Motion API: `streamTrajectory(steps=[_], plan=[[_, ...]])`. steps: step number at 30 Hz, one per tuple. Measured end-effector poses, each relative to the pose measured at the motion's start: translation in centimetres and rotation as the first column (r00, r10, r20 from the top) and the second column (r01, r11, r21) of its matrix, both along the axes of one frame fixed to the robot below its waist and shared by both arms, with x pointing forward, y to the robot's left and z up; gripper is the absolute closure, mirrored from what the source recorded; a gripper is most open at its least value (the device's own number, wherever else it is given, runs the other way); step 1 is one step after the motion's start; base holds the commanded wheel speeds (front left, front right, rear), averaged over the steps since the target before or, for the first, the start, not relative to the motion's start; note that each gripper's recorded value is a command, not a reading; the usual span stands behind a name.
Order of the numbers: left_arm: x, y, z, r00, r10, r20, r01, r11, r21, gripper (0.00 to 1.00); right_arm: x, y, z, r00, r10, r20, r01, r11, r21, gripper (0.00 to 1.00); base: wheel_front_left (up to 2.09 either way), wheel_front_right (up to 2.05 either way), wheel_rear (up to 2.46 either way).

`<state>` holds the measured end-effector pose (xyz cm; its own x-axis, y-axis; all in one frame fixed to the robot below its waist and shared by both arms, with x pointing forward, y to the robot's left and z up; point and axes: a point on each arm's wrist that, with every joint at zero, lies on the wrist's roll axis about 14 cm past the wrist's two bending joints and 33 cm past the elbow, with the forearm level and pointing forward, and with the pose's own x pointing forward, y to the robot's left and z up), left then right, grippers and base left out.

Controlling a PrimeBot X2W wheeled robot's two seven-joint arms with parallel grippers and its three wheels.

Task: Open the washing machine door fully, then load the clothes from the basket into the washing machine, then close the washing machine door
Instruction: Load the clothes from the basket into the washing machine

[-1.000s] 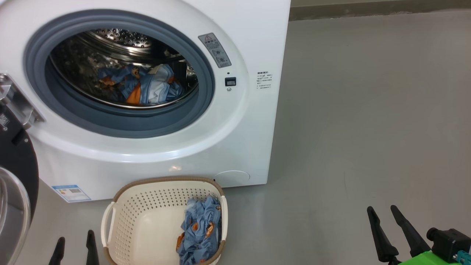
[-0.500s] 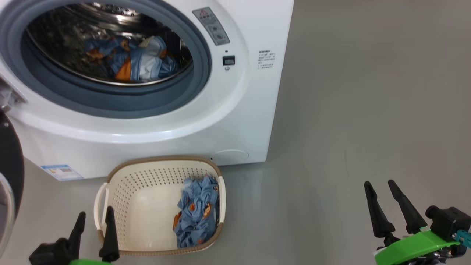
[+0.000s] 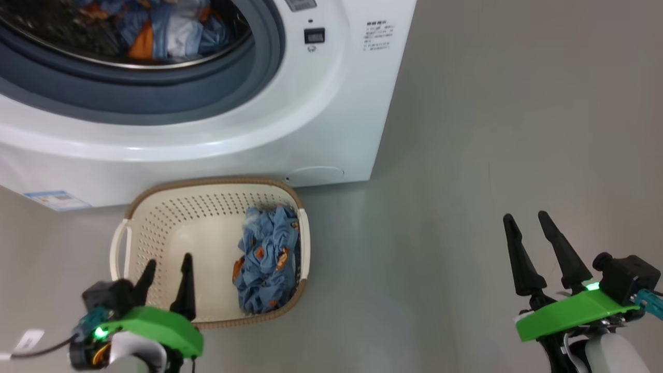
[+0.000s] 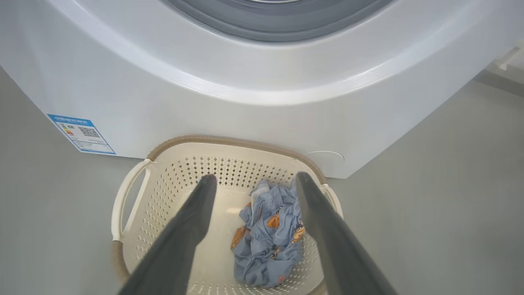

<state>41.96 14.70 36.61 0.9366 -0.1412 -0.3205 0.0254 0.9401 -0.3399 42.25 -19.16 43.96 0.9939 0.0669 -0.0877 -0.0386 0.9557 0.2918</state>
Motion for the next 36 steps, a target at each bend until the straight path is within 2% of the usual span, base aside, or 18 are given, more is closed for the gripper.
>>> streamTrajectory(steps=[9,14,20,22,31,36], plan=[[2.1,-4.9,-4.6,0.98,-0.155,-0.128,0.151,0.988,-0.044,0.0,2.2,0.5,-2.4,0.999,0.002,-0.039,-0.002,1.0,0.01,0.0,0.0,0.0,0.0],[3.4,-6.4,-7.4,0.951,-0.242,-0.193,0.239,0.97,-0.035,0.0,3.9,0.9,-3.5,0.999,0.012,-0.047,-0.011,1.0,0.009,0.0,0.0,0.0,0.0],[4.1,-8.0,-11.1,0.904,-0.33,-0.274,0.33,0.943,-0.045,0.0,5.1,1.1,-5.7,0.997,0.014,-0.078,-0.014,1.0,0.004,0.0,0.0,0.0,0.0],[4.0,-8.6,-13.1,0.874,-0.368,-0.316,0.37,0.927,-0.056,0.0,5.4,0.9,-6.9,0.995,0.009,-0.099,-0.008,1.0,0.002,0.0,0.0,0.0,0.0],[4.9,-10.3,-17.3,0.81,-0.45,-0.377,0.444,0.89,-0.108,0.0,5.9,0.5,-10.0,0.989,0.0,-0.15,-0.002,1.0,-0.014,0.0,0.0,0.0,0.0],[4.1,-11.6,-19.3,0.764,-0.498,-0.41,0.48,0.864,-0.153,0.0,5.6,0.1,-11.5,0.983,-0.008,-0.181,0.004,1.0,-0.025,0.0,0.0,0.0,0.0]])
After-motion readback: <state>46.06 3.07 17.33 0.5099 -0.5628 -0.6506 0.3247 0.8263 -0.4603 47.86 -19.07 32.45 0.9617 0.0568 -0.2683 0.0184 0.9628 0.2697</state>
